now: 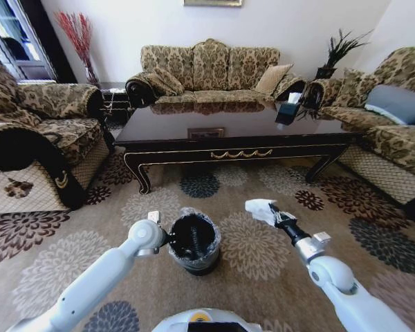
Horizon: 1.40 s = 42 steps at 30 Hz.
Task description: Move to the front of the table and pick up the trash from the floor, then place it into the trash bin.
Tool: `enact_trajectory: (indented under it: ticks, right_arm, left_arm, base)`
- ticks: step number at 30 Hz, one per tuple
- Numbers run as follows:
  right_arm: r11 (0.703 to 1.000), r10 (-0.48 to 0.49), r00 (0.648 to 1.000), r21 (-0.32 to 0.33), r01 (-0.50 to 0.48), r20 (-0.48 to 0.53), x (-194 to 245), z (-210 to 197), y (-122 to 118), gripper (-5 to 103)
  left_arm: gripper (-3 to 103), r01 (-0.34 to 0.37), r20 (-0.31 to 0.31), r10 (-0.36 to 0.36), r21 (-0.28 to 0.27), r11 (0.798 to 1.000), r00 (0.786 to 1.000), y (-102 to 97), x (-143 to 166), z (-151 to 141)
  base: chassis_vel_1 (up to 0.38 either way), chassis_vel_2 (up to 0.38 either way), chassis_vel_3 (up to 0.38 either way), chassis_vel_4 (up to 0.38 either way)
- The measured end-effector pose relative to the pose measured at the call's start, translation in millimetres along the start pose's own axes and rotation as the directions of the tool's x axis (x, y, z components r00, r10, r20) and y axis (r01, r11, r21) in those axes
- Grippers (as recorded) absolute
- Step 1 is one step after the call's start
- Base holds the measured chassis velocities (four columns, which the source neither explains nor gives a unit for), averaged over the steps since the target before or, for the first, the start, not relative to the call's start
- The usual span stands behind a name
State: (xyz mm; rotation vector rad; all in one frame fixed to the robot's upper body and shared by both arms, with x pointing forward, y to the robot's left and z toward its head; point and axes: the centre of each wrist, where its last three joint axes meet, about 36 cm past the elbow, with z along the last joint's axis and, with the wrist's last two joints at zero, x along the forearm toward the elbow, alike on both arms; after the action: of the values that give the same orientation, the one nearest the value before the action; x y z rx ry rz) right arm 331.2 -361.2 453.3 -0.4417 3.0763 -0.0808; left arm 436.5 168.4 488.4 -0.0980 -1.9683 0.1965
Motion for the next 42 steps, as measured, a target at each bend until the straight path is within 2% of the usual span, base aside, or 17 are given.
enact_trajectory:
  ticks: [4, 9, 14, 16, 26, 34, 36, 38, 41, 42]
  right_arm:
    - [0.999, -0.043, 0.998, -0.002, 0.043, 0.040, 7.4, -27.2, 16.7, 0]
    - [0.995, -0.098, 0.991, -0.005, 0.098, 0.092, 20.5, -64.0, 42.6, 0]
    - [0.991, -0.130, 0.986, -0.011, 0.132, 0.100, 29.2, -77.4, 56.6, 0]
    - [0.984, -0.174, 0.980, -0.019, 0.177, 0.095, 41.8, -89.5, 75.1, 0]
    - [0.968, -0.249, 0.967, 0.002, 0.250, 0.055, 58.2, -91.2, 100.8, 0]
    - [0.967, -0.255, 0.967, 0.016, 0.254, 0.015, 60.7, -78.6, 104.1, -1]
    - [0.967, -0.254, 0.967, 0.017, 0.254, 0.004, 60.0, -73.8, 103.9, 10]
    - [0.967, -0.254, 0.967, 0.016, 0.254, -0.002, 59.8, -71.2, 104.1, 10]
    - [0.966, -0.260, 0.966, 0.011, 0.260, -0.013, 60.8, -66.0, 107.2, 26]
    - [0.966, -0.260, 0.966, 0.011, 0.260, -0.013, 60.8, -66.0, 107.2, 26]
  left_arm:
    - [0, -0.005, -0.002, 0.005, -0.020, 1.000, 1.000, -11.0, -5.3, -1.7]
    - [0, -0.019, -0.016, 0.018, -0.069, 0.997, 1.000, -35.3, -12.4, -4.8]
    - [0, -0.025, -0.030, 0.022, -0.099, 0.995, 0.999, -47.6, -16.9, -5.3]
    - [0, -0.033, -0.036, 0.029, -0.119, 0.992, 0.999, -60.6, -20.7, -8.1]
    - [0, -0.045, -0.042, 0.039, -0.153, 0.987, 0.998, -82.9, -25.5, -10.4]
    - [0, -0.050, -0.049, 0.042, -0.160, 0.986, 0.998, -83.4, -24.8, -4.1]
    - [0, -0.050, -0.048, 0.042, -0.160, 0.986, 0.998, -82.3, -23.7, -2.6]
    - [0, -0.050, -0.047, 0.043, -0.160, 0.986, 0.998, -81.8, -23.3, -1.8]
    - [0, -0.053, -0.050, 0.045, -0.155, 0.987, 0.998, -80.6, -23.0, 1.0]
    - [0, -0.053, -0.050, 0.045, -0.155, 0.987, 0.998, -80.6, -23.0, 1.0]
  base:
    - [0.000, 0.000, 0.000, 0.000]
    - [0.000, 0.000, 0.000, 0.000]
    - [0.000, 0.000, 0.000, 0.000]
    - [0.000, 0.000, 0.000, 0.000]
    - [0.000, 0.000, 0.000, 0.000]
    - [0.000, 0.000, 0.000, 0.000]
    - [0.000, 0.000, 0.000, 0.000]
    - [0.000, 0.000, 0.000, 0.000]
    - [0.000, 0.000, 0.000, 0.000]
    - [0.000, 0.000, 0.000, 0.000]
